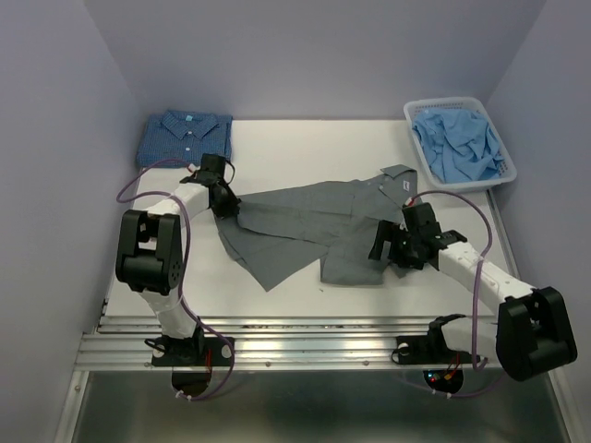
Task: Fold and stack the long sleeve shirts
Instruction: Flatten the shirt out
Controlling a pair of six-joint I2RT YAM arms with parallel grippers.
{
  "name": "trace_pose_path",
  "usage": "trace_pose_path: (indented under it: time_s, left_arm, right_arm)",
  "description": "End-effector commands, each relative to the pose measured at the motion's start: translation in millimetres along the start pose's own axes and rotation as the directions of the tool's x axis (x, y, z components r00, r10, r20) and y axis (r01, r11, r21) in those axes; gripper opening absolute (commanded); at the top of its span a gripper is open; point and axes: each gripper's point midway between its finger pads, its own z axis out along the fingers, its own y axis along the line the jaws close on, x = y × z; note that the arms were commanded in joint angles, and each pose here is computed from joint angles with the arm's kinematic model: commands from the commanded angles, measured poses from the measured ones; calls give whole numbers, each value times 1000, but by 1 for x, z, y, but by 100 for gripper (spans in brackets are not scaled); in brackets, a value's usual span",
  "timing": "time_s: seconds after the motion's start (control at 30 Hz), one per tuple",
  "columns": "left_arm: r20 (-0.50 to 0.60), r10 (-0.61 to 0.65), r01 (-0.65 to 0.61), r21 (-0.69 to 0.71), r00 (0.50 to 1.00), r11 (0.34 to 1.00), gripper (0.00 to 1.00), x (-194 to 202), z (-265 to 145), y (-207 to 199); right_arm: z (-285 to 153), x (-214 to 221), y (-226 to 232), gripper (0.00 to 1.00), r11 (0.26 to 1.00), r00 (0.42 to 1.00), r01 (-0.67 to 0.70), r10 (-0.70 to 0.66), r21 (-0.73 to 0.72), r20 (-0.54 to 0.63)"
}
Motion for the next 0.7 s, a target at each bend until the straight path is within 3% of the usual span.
trace_pose_path:
  time_s: [0.0, 0.3, 0.5, 0.57, 0.6, 0.63, 0.67]
  left_arm:
    - [77, 6, -13, 88, 997, 996, 0, -16, -27, -16]
    - [83, 11, -22, 130, 996, 991, 0, -14, -41, -21]
    - [87, 18, -31, 146, 996, 989, 0, -11, -46, -23]
    - [96, 23, -38, 157, 995, 987, 0, -12, -50, -26]
    - [96, 24, -39, 159, 995, 986, 0, -12, -50, -26]
    - [100, 26, -42, 161, 995, 986, 0, -12, -52, -27]
    - [108, 28, -46, 169, 994, 985, 0, -13, -55, -29]
  right_arm:
    - [-2, 23, 29, 100, 987, 996, 30, -43, -158, -77]
    - [-4, 62, 45, 100, 977, 980, 92, -123, -195, -155]
    - [19, 45, 37, 96, 996, 997, 40, -45, -79, -69]
    - [29, 36, 30, 77, 999, 1000, 15, -15, -30, -20]
    - [33, 23, 31, 63, 1000, 999, -4, 5, -22, 39]
    - [36, 15, 31, 31, 1000, 997, -12, 13, -11, 78]
    - [39, 2, 26, 21, 999, 990, -22, 18, 26, 141]
